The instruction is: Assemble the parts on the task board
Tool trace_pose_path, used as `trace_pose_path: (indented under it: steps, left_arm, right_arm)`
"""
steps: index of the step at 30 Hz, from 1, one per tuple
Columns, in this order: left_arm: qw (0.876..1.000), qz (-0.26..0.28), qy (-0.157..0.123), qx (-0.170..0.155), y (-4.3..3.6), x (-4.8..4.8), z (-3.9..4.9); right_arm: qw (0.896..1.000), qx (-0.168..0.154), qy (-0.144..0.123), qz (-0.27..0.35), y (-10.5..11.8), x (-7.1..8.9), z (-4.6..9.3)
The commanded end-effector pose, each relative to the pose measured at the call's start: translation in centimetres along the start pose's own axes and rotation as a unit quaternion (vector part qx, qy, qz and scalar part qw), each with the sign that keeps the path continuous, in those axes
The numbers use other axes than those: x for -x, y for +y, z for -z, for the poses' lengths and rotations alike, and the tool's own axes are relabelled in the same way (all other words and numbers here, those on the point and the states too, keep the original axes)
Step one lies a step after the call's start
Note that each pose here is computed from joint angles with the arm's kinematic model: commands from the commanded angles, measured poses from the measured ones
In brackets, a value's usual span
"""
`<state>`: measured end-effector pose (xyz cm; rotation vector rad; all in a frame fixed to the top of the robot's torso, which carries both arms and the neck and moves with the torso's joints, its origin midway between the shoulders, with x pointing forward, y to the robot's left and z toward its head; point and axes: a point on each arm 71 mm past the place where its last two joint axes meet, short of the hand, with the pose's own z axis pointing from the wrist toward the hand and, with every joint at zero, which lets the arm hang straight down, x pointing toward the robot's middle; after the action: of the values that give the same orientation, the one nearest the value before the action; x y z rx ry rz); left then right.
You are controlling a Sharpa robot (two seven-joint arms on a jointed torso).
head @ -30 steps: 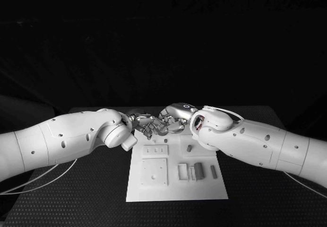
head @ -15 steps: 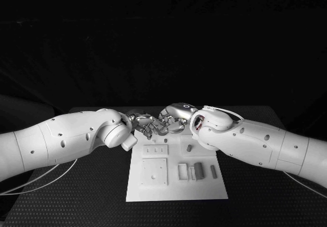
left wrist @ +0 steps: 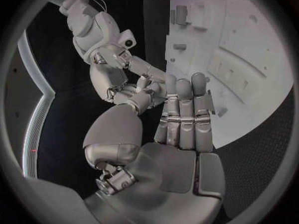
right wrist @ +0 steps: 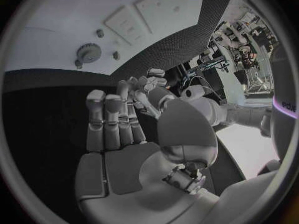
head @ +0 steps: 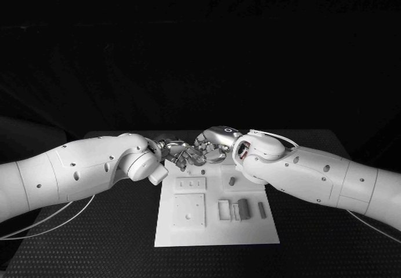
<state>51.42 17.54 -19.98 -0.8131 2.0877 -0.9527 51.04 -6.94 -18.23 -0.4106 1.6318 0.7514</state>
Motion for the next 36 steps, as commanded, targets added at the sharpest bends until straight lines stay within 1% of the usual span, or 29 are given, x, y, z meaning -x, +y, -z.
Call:
trace_pose_path:
  steps: [1, 11, 22, 24, 28, 36]
  left_arm:
    - [1.0, 0.009, 0.013, -0.024, -0.91, -0.41, 0.07]
    - [1.0, 0.011, 0.014, -0.024, -0.86, -0.3, 0.1]
    - [1.0, 0.002, 0.004, -0.02, -0.7, 0.02, 0.13]
    - [1.0, -0.001, 0.005, -0.02, -0.66, 0.08, 0.14]
    - [1.0, -0.005, 0.009, -0.021, -0.64, 0.06, 0.16]
    - [1.0, -0.01, 0.01, -0.02, -0.52, 0.2, 0.22]
  right_arm:
    - [1.0, 0.011, 0.015, 0.0, 0.4, -0.6, 0.0]
    - [1.0, 0.009, 0.017, 0.0, 0.2, -0.8, 0.0]
    - [1.0, 0.005, 0.001, -0.002, -0.2, -0.5, 0.2]
    - [1.0, 0.004, -0.006, -0.006, -0.2, -0.4, 0.2]
    - [1.0, 0.002, -0.01, -0.006, -0.4, -0.4, 0.3]
    - [1.0, -0.002, -0.012, -0.006, -0.9, -0.5, 0.7]
